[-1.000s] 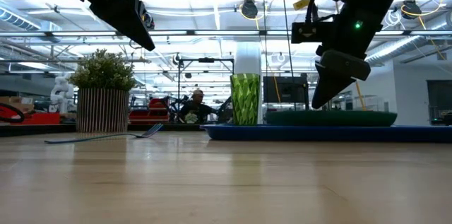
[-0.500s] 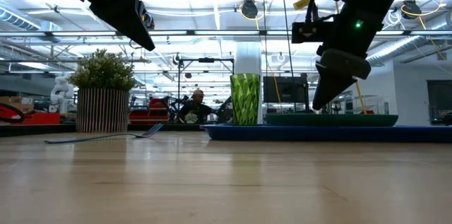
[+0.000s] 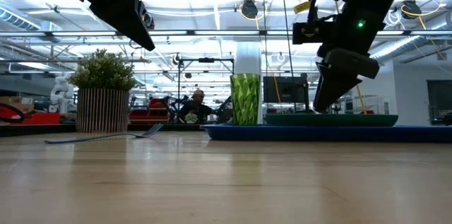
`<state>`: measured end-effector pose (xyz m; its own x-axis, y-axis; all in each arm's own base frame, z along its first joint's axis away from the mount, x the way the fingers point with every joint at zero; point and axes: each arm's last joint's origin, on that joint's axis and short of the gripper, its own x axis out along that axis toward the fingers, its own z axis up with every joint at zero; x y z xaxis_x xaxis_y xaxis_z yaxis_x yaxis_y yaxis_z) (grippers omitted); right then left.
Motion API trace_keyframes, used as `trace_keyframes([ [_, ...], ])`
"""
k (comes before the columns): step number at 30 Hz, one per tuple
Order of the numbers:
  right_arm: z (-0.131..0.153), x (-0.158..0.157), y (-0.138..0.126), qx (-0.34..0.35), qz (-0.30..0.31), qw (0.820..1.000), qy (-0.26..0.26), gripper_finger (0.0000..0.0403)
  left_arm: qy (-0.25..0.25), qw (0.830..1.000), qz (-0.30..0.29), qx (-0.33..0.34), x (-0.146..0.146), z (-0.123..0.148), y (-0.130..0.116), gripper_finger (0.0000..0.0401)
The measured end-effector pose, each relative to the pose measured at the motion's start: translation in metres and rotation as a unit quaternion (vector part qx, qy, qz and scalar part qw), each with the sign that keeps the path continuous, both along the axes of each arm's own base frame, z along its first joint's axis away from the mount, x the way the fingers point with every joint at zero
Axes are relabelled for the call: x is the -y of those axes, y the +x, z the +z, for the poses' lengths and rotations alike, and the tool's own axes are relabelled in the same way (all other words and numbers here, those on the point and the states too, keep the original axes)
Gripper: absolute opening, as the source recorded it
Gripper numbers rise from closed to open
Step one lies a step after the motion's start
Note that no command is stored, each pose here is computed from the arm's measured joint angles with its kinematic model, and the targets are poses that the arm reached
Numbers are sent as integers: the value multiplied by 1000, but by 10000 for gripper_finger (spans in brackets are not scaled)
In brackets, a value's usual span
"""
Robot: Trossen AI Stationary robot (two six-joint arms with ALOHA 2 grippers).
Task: Pick and place plate/cup/fork/spoon on tray
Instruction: Put the green plate on the blue serving tray to the bottom right of the green cup
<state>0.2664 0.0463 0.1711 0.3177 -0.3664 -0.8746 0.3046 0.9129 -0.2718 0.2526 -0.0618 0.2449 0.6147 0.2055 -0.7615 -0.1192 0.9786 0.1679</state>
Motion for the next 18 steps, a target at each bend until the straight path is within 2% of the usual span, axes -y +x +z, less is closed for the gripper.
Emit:
trace_keyframes([
  [18, -1, 2, -5, -26, 2, 999, -25, 98, 0, 1000, 0, 0, 0, 0, 0, 19],
])
